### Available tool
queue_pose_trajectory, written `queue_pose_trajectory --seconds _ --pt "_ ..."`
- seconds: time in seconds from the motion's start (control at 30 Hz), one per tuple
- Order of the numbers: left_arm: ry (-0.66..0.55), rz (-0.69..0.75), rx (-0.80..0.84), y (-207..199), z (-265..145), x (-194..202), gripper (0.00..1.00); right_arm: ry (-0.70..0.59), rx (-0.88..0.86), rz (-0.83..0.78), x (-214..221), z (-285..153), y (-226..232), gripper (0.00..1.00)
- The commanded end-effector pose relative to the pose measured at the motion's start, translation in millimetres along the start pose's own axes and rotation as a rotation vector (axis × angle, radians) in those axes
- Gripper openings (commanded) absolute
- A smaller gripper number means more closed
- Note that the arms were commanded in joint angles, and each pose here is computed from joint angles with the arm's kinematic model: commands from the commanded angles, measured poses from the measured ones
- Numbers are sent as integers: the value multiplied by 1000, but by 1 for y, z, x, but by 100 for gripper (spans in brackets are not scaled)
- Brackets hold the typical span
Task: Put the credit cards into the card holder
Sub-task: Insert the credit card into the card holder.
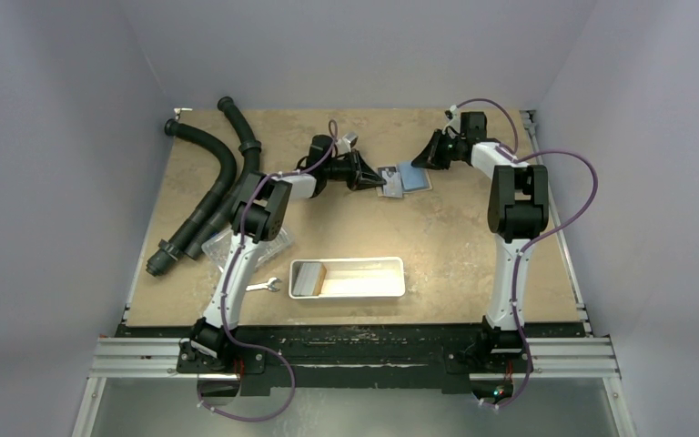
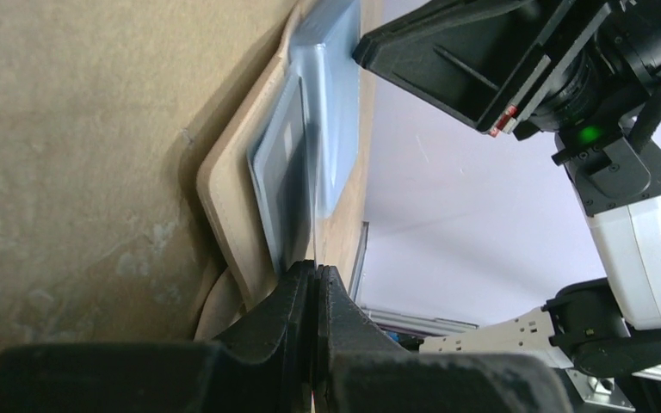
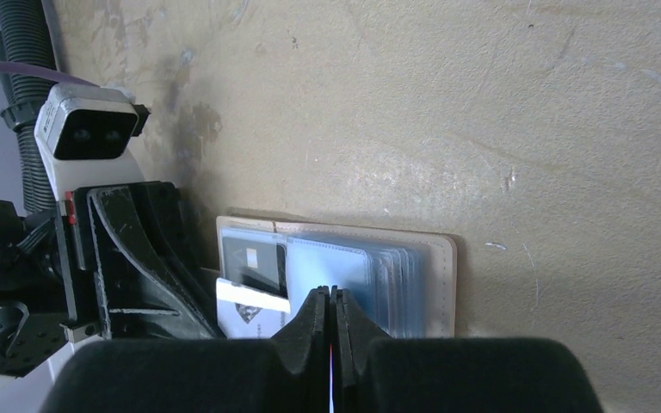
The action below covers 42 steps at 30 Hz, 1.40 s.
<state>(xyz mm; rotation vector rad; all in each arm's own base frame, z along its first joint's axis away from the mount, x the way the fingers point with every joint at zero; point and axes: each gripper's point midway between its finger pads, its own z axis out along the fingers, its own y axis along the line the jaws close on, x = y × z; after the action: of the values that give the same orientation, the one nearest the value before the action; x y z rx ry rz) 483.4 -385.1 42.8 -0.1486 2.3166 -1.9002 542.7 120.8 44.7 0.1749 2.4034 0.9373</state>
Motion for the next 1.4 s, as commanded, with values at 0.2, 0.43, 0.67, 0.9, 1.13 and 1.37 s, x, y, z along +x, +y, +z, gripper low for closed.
queue_pose_trajectory --seconds 0.2,0.43,0.67,0.9,1.13,1.37 --pt "21 79 131 -41 -8 0 0 35 81 7 10 5 -26 0" --pt "10 65 87 -27 -8 -2 0 35 85 6 11 4 -26 0" --pt "6 42 50 -12 -7 -4 0 34 80 4 10 4 -25 0" --pt "8 41 47 -10 -4 -6 0 38 78 7 10 5 -25 0" --pt "21 53 58 -11 2 -6 0 40 77 8 10 6 -25 0" --pt "24 52 66 -12 7 -7 0 43 75 7 10 6 -25 0"
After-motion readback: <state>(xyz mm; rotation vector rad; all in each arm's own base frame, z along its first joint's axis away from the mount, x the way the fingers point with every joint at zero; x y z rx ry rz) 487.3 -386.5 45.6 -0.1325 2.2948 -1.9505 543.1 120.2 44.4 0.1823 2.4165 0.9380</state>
